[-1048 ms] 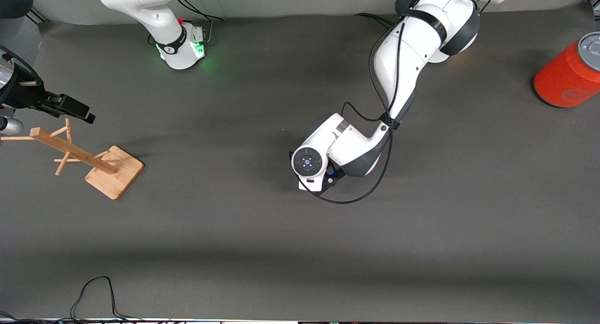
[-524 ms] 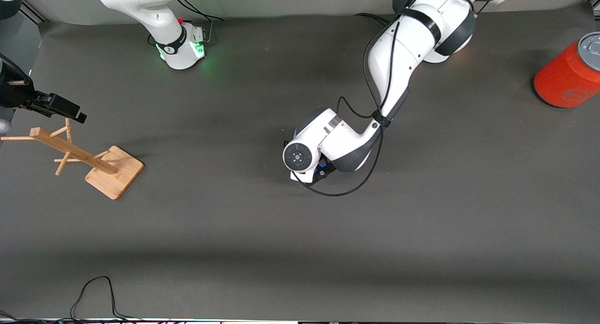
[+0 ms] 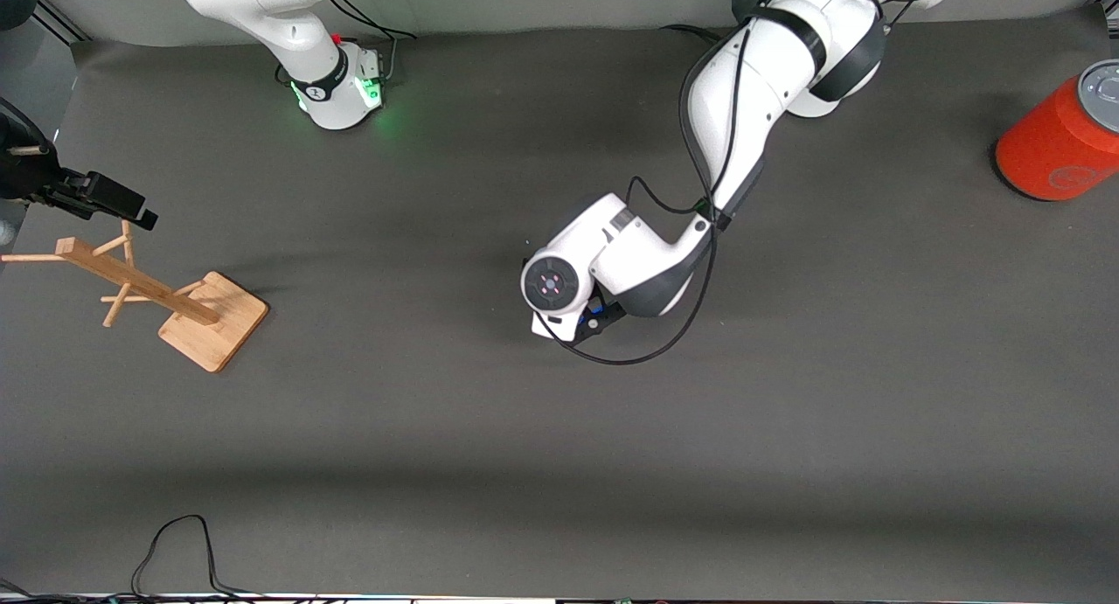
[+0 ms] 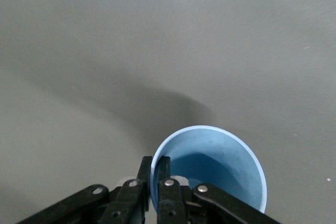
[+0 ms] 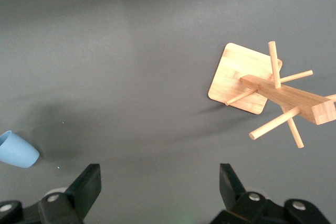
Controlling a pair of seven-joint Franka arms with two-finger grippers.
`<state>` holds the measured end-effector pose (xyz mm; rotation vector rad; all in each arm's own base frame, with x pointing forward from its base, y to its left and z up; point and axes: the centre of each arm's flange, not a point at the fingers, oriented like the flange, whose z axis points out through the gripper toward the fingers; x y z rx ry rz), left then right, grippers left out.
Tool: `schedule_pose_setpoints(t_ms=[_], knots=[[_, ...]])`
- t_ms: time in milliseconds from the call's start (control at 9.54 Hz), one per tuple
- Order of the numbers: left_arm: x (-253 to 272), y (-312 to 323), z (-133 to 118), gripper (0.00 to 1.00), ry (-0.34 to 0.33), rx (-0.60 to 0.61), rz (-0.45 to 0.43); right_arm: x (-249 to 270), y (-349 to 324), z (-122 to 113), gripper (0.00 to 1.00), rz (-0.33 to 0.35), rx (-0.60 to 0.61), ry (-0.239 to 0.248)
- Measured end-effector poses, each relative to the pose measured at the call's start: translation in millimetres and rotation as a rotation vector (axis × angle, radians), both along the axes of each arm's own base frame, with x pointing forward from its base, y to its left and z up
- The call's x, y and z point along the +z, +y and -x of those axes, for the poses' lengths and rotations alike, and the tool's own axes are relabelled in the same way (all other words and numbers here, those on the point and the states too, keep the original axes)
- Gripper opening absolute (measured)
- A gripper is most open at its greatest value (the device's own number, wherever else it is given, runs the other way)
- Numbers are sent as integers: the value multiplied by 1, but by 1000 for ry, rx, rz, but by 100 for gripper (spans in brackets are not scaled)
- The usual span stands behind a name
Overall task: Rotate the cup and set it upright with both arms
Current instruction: 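Rotate the blue cup upright with the left gripper and lower it onto the table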
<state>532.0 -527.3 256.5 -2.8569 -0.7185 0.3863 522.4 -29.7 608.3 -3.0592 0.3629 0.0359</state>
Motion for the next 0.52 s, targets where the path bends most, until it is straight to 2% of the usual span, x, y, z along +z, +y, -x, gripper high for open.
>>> schedule_pose_setpoints(t_ms=[315, 524], knots=[[61, -2, -9, 8, -222, -134, -63, -2, 6, 0, 100, 0, 16, 4], [82, -13, -14, 8, -400, -214, -78, 2, 29, 1, 100, -1, 62, -3]])
